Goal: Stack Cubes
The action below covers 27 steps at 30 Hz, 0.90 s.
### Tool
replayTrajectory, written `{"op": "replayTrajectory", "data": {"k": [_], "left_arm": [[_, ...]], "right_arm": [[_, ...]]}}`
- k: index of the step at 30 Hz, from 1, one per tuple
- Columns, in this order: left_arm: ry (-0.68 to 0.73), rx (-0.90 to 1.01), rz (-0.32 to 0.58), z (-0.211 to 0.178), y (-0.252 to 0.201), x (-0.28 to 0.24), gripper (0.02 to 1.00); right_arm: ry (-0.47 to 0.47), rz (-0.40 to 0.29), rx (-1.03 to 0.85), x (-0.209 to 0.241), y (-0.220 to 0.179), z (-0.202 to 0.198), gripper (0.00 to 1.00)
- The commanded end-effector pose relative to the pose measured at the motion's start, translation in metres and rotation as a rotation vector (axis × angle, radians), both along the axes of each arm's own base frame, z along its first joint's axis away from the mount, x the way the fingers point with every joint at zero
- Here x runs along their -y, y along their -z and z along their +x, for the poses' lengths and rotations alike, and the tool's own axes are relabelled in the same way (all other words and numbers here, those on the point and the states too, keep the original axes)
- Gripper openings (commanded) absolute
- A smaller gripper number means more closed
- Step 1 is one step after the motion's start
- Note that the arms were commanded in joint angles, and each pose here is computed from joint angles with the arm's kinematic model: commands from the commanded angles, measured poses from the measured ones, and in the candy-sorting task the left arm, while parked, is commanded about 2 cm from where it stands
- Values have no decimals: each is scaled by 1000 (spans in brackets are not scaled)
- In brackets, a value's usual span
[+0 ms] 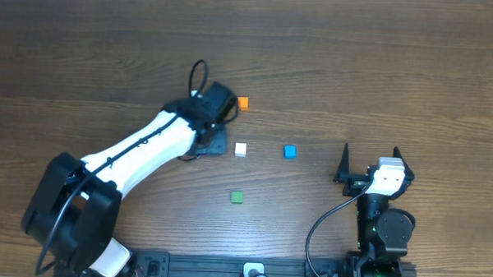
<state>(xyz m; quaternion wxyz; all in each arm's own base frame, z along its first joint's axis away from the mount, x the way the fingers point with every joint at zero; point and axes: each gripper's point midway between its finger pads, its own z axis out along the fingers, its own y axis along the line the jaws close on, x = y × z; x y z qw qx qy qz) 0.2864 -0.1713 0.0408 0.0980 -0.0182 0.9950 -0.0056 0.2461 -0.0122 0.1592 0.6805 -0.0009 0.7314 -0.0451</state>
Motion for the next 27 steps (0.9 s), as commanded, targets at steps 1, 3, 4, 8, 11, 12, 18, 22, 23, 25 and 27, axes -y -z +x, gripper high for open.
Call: {"op": "replayTrajectory", "data": {"k": [1,3,4,8,11,12,18,22,23,25,27], "left_arm": [[-25,184,-55,17,-75,51,40],[-11,202,-66,14,-84,65,40],[-13,203,-72,13,-84,70,38],[-39,168,-64,7,-66,82,38],[-26,156,-57,8,-52,90,38],[-25,147,-55,8,-48,91,40],[-34,114,-36,11,-29,90,40],[-39,97,-17,13,-21,86,40],[-34,92,-15,13,-19,86,40],[-34,79,-5,11,-15,84,38],[-34,61,10,9,-10,82,40]], "right_arm": [[-4,-4,-1,0,2,0,991],[-4,-4,-1,0,2,0,993],[-4,-4,-1,0,2,0,991],[-4,-4,-1,0,2,0,993],[-4,-4,-1,0,2,0,991],[-3,-4,-1,0,2,0,991],[-4,-4,-1,0,2,0,991],[-4,-4,-1,0,2,0,993],[-4,-4,-1,0,2,0,993],[-4,-4,-1,0,2,0,993],[-4,-4,-1,0,2,0,993]]}}
